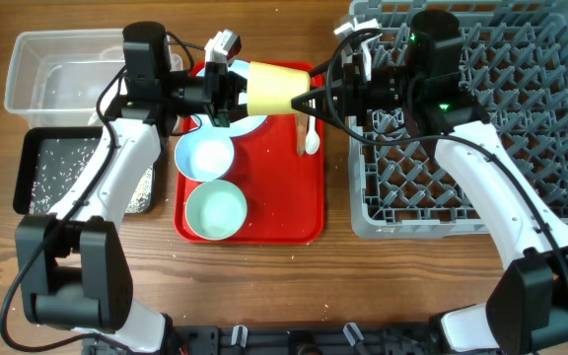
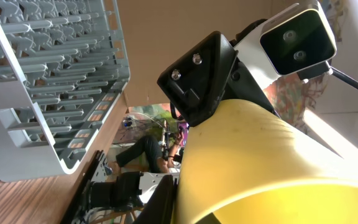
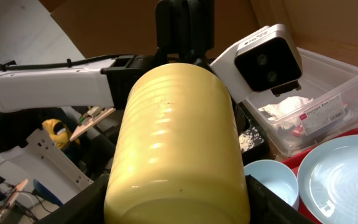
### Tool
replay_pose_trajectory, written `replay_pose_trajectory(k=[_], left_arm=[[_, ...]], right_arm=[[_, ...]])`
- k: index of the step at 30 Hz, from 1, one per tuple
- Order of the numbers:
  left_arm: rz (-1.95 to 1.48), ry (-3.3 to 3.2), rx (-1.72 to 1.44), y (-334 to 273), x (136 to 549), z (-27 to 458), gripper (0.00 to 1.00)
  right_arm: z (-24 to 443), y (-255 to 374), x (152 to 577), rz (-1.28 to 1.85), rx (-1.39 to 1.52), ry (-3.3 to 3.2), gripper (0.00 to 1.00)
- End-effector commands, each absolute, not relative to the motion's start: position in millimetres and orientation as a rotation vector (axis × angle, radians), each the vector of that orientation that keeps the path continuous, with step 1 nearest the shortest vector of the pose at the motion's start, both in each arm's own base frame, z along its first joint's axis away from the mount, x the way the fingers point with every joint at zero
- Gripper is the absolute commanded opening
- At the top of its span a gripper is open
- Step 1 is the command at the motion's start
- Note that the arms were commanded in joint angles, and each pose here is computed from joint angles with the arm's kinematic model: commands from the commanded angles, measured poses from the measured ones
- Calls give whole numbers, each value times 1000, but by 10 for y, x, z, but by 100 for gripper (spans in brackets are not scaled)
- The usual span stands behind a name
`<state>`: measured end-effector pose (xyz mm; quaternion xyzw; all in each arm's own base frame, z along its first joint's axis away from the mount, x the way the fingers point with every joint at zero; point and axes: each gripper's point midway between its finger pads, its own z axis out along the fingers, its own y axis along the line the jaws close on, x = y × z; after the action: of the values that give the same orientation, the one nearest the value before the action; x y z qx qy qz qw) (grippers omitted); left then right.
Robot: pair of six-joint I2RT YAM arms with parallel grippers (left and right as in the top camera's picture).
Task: Sort waste into correct bins and load items into the dishwasher rack
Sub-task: 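Open the left gripper, leaving the cup in the right gripper, then lower the yellow cup into the grey rack and open the right gripper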
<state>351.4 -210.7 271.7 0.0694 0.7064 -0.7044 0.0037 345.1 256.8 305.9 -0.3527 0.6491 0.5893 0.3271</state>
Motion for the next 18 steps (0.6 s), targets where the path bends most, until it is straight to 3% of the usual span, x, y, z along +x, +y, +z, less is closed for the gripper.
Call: replay_pose_trajectory(k=[1, 5, 11, 18], left_arm=[[-2206, 2190, 270, -2102, 3460, 2842, 8], [-2206, 2190, 269, -2102, 3460, 2842, 15], [-2206, 2190, 270, -2102, 3460, 2842, 16], [-2130, 2162, 281, -2108, 3536, 2806, 16]], right_arm=[[3024, 2595, 3423, 1582, -950, 1690, 48], [3042, 2479, 3466, 1586, -934, 1686, 45], [3053, 2021, 3714, 1534, -815, 1711, 45], [2844, 1454, 4058, 1372, -440, 1935, 41]])
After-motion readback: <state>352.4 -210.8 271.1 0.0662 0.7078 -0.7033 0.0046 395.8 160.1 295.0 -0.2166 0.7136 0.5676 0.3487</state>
